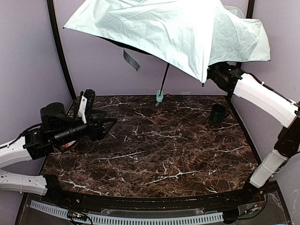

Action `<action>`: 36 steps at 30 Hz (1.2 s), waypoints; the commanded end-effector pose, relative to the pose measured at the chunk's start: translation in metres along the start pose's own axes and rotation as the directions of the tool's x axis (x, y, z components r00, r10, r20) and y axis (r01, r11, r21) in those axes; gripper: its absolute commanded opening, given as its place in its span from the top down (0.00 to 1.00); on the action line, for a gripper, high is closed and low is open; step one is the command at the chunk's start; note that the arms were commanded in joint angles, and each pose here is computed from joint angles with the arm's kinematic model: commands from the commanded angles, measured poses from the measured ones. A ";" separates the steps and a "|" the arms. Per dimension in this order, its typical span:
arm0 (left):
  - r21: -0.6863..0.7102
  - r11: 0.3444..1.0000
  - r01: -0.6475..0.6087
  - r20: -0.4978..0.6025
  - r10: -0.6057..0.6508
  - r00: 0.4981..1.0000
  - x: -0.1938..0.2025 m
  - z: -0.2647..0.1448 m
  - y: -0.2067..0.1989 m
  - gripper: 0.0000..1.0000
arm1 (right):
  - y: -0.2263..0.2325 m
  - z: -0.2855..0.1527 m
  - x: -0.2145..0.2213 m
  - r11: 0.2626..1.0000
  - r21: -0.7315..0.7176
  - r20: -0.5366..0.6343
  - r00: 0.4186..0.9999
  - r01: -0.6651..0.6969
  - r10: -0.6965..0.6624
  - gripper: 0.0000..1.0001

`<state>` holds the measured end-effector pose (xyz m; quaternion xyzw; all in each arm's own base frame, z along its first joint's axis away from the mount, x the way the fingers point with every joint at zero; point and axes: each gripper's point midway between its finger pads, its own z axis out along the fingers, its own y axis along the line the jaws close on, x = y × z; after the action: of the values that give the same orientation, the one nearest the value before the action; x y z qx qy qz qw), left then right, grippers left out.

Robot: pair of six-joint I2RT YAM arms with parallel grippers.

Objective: Put away the umbrella

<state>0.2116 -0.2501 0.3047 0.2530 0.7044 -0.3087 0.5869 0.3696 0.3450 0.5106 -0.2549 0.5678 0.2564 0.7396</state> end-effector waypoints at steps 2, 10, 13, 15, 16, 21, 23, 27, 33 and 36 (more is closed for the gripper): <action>-0.081 0.996 -0.027 -0.113 0.017 0.993 -0.003 0.021 0.011 0.32 | 0.008 0.005 -0.019 0.998 -0.049 0.066 0.997 0.042 -0.039 1.00; -0.125 0.992 0.033 -0.126 -0.048 0.991 -0.022 0.038 0.058 0.22 | 0.011 0.008 -0.009 0.995 -0.075 0.028 0.997 0.071 -0.070 1.00; -0.229 0.972 0.051 -0.130 -0.083 0.988 -0.028 0.034 0.098 0.21 | 0.011 0.009 -0.005 0.994 -0.093 0.024 0.998 0.063 -0.061 1.00; -0.271 0.959 0.084 -0.127 -0.122 0.984 -0.030 0.029 0.119 0.21 | 0.015 0.010 -0.005 0.990 -0.129 0.042 0.997 0.063 -0.058 1.00; -0.290 0.952 0.094 -0.126 -0.136 0.983 -0.030 0.026 0.128 0.21 | 0.017 0.012 -0.005 0.988 -0.143 0.046 0.997 0.061 -0.055 1.00; -0.416 0.902 0.115 -0.129 -0.184 0.974 -0.028 0.012 0.175 0.21 | 0.030 0.013 -0.022 0.970 -0.222 0.083 0.993 0.100 -0.083 1.00; -0.448 0.885 0.127 -0.124 -0.202 0.971 -0.029 0.006 0.190 0.21 | 0.033 0.012 -0.022 0.964 -0.238 0.083 0.992 0.115 -0.098 1.00; -0.513 0.851 0.109 -0.110 -0.191 0.975 -0.029 -0.003 0.213 0.21 | 0.043 0.004 0.008 0.947 -0.297 0.059 0.992 0.120 -0.108 1.00; -0.518 0.854 0.049 -0.099 -0.117 0.988 -0.051 0.003 0.221 0.21 | 0.085 -0.021 0.102 0.885 -0.465 0.018 1.000 0.030 -0.025 1.00; -0.502 0.865 -0.020 -0.097 -0.034 0.995 -0.066 0.001 0.217 0.21 | 0.100 -0.028 0.157 0.884 -0.467 -0.068 0.997 -0.008 -0.027 1.00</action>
<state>0.3799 -0.1048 0.3002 0.0714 0.8248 -0.1263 0.5464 0.3365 0.4007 0.3617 -0.4317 0.5485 0.3422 0.6291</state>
